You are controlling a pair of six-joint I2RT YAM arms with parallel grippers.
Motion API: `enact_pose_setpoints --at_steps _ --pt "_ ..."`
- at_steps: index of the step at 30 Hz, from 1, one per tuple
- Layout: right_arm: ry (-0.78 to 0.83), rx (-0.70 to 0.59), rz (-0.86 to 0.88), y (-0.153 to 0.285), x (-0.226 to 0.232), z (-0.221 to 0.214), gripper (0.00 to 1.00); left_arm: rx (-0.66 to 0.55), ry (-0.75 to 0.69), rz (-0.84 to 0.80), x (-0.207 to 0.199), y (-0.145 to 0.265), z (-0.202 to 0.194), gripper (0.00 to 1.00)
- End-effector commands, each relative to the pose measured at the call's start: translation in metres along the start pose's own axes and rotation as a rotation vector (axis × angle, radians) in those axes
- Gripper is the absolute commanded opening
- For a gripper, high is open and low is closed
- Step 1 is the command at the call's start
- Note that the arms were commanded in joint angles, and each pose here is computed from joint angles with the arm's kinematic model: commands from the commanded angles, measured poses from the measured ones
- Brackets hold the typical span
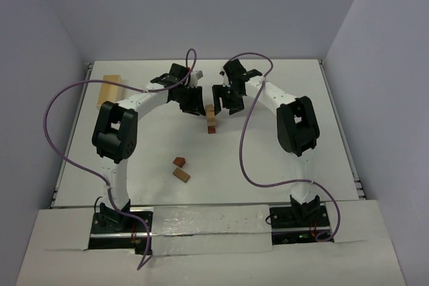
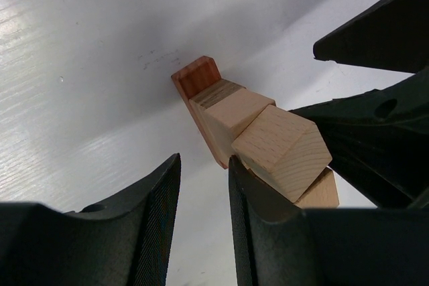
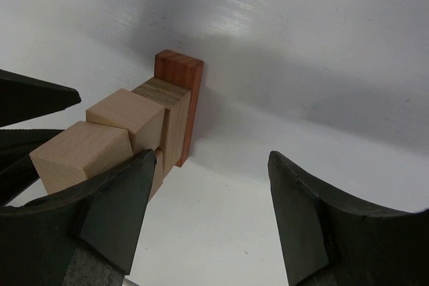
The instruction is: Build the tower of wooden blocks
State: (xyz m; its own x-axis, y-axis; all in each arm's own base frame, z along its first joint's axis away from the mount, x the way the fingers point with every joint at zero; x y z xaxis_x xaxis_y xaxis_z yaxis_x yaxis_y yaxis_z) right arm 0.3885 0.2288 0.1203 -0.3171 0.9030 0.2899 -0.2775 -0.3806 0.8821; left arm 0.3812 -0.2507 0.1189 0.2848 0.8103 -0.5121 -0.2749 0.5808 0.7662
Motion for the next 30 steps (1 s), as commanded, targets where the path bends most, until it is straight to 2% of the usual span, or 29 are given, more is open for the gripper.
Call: enact_pose_setpoints --at_steps 1,19,30 --pt "0.016 -0.052 -0.003 0.012 0.006 0.015 0.76 -0.025 -0.019 -0.045 -0.011 0.003 0.011 0.41" --pt "-0.01 -0.058 -0.004 0.015 -0.005 0.017 0.77 -0.019 -0.021 -0.037 -0.01 -0.001 0.014 0.41" --pt "-0.011 -0.083 -0.031 0.023 -0.007 0.018 0.77 -0.07 -0.022 -0.012 -0.004 0.016 0.02 0.42"
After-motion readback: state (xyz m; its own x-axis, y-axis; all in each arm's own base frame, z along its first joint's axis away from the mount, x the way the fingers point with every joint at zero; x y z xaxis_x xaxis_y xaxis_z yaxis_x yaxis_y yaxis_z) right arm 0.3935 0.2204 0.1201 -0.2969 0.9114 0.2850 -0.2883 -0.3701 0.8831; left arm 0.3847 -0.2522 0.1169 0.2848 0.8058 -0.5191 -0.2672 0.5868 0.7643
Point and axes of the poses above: each gripper's point midway between its finger pads, its own y axis back along the fingers, its own x axis along the line the jaws close on, z = x × y, the point moved 6 cm from there along y, back along the fingers, and after that the axes turned 5 degrees about y, right-handed, at the moved point
